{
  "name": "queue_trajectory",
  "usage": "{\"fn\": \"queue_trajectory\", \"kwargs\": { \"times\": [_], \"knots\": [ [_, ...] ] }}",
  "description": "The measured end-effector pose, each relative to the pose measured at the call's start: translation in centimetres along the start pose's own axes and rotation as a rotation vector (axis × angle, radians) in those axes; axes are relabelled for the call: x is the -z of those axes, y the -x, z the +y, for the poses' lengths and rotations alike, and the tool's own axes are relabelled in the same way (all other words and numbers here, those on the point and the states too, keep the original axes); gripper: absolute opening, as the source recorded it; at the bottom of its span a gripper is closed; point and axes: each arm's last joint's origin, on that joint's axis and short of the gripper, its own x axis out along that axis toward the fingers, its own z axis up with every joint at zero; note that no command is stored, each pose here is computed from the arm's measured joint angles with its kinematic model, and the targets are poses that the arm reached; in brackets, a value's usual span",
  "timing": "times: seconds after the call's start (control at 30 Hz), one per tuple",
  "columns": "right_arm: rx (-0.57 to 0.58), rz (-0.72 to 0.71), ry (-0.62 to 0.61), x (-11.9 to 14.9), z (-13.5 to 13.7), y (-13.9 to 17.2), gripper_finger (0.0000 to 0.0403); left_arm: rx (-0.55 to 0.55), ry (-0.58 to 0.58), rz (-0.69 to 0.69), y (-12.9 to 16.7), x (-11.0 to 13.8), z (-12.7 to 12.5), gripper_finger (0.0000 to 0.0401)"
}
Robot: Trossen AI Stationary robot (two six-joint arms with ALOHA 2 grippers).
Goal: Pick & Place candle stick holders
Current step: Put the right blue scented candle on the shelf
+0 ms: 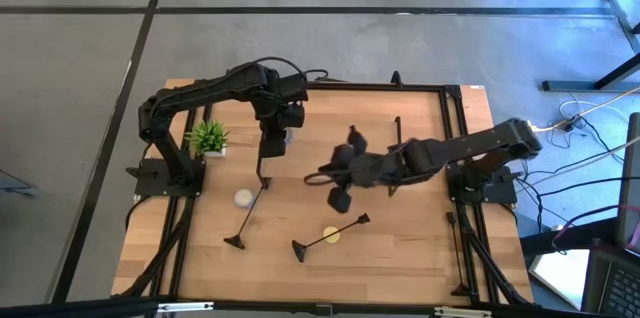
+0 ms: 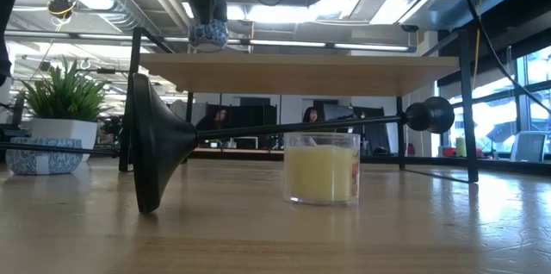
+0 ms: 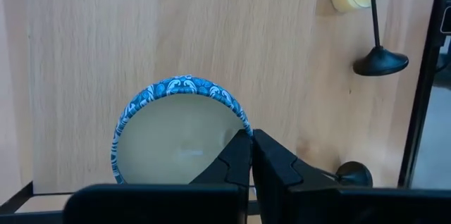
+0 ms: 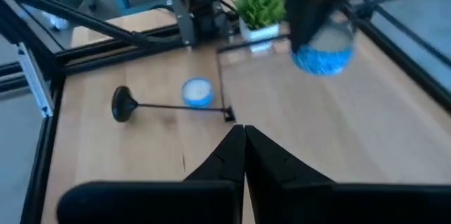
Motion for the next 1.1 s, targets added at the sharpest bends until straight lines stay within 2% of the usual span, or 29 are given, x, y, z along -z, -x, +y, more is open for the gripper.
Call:
{"fn": "queue_trajectory", "kwargs": {
  "times": [0.2, 0.37, 0.5, 0.9, 1.1],
  "knots": [
    [-0.009, -0.066, -0.129, 3.3, -2.2, 2.8, 0.001, 0.001, -0.006, -0.008, 0.1, 0.0, 0.2, 0.0002],
    [0.023, -0.103, -0.176, 5.0, -3.4, 5.1, 0.0009, 0.016, -0.009, -0.012, 0.1, -0.1, 0.4, 0.0002],
    [0.016, -0.109, -0.172, 5.1, -3.4, 5.6, 0.0009, 0.041, -0.019, -0.008, -0.2, -0.2, 0.2, 0.0002],
    [-0.028, -0.124, -0.165, 4.8, -3.0, 5.8, 0.0009, -0.021, -0.123, 0.081, -2.2, -1.0, -1.5, 0.0002],
    [-0.06, -0.142, -0.155, 4.5, -2.2, 6.5, 0.0009, -0.048, -0.133, 0.078, -2.4, -1.3, -1.3, 0.0002]
  ]
}}
